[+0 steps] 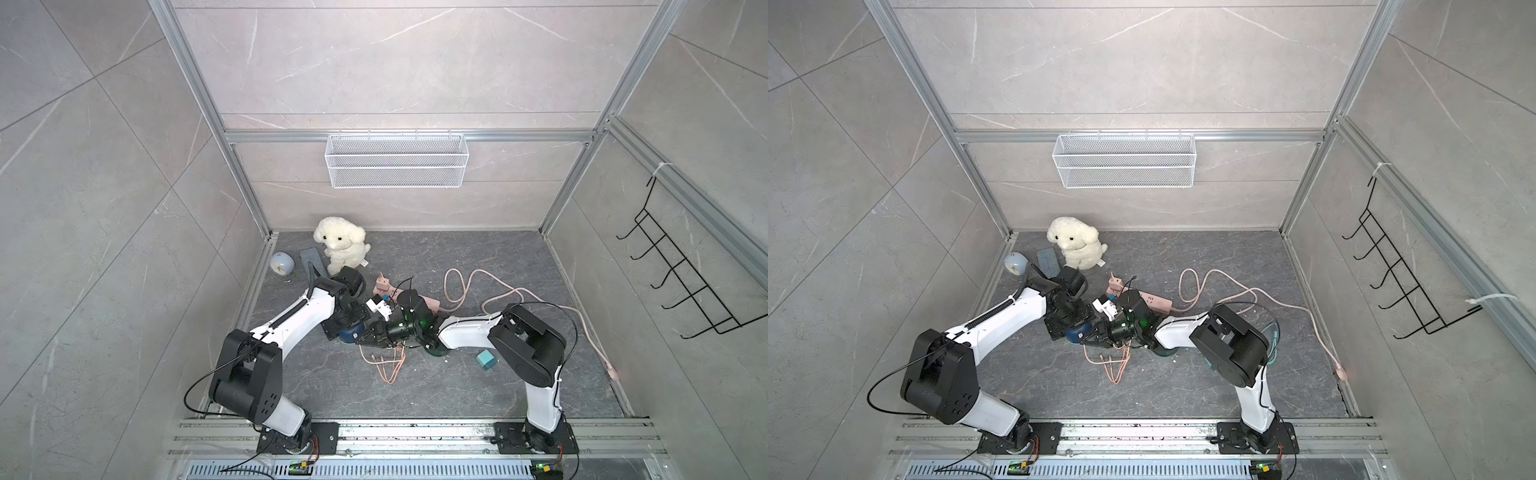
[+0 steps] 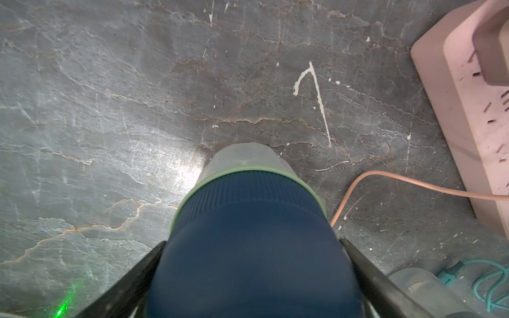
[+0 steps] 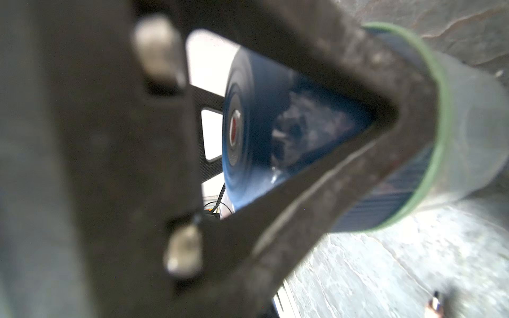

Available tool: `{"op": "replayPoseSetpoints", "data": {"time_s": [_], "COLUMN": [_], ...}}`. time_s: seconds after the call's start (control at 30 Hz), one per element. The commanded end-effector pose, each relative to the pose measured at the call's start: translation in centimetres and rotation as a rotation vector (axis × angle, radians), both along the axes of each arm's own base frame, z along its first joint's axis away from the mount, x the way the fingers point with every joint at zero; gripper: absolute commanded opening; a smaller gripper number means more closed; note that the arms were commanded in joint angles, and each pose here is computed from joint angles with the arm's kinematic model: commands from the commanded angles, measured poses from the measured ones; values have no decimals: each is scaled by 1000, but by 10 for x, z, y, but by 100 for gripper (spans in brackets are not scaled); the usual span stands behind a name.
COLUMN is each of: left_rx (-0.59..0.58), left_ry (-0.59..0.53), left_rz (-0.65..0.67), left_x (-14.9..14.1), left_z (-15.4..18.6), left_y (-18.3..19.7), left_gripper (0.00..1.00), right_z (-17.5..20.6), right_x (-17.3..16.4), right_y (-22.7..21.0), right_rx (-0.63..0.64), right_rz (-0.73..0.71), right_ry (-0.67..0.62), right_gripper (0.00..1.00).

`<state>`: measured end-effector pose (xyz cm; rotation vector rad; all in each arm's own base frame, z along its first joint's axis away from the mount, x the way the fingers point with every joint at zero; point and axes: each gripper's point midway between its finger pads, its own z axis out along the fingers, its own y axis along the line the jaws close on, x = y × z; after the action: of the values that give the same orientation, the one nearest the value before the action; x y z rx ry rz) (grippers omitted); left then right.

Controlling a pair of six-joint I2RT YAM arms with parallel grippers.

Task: Charge the cordless meat grinders
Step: Insert the charging cable into the cordless meat grinder.

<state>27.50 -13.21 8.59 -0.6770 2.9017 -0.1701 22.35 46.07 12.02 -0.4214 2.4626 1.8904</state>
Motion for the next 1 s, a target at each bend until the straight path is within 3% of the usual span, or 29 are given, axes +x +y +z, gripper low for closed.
{"op": "replayPoseSetpoints", "data": {"time_s": [0.0,0.57,0.97], "left_rx": [-36,17,28], "left_ry": [18,31,40], "left_rz": [-43,-69,-55], "left_x": [-2,-2,-3], "left_z": [-11,-7,-10], "left_y": [-12,-7,-6], "left_gripper": [41,40,39], "right_z": [8,-2,12], "right_x": [10,11,23], "right_y": [-1,-8,-8], "right_rx": [-5,-54,24], "right_rz": [-18,-1,-12], "right_ry": [-33,-81,-98], "right_gripper": [0,0,0]}}
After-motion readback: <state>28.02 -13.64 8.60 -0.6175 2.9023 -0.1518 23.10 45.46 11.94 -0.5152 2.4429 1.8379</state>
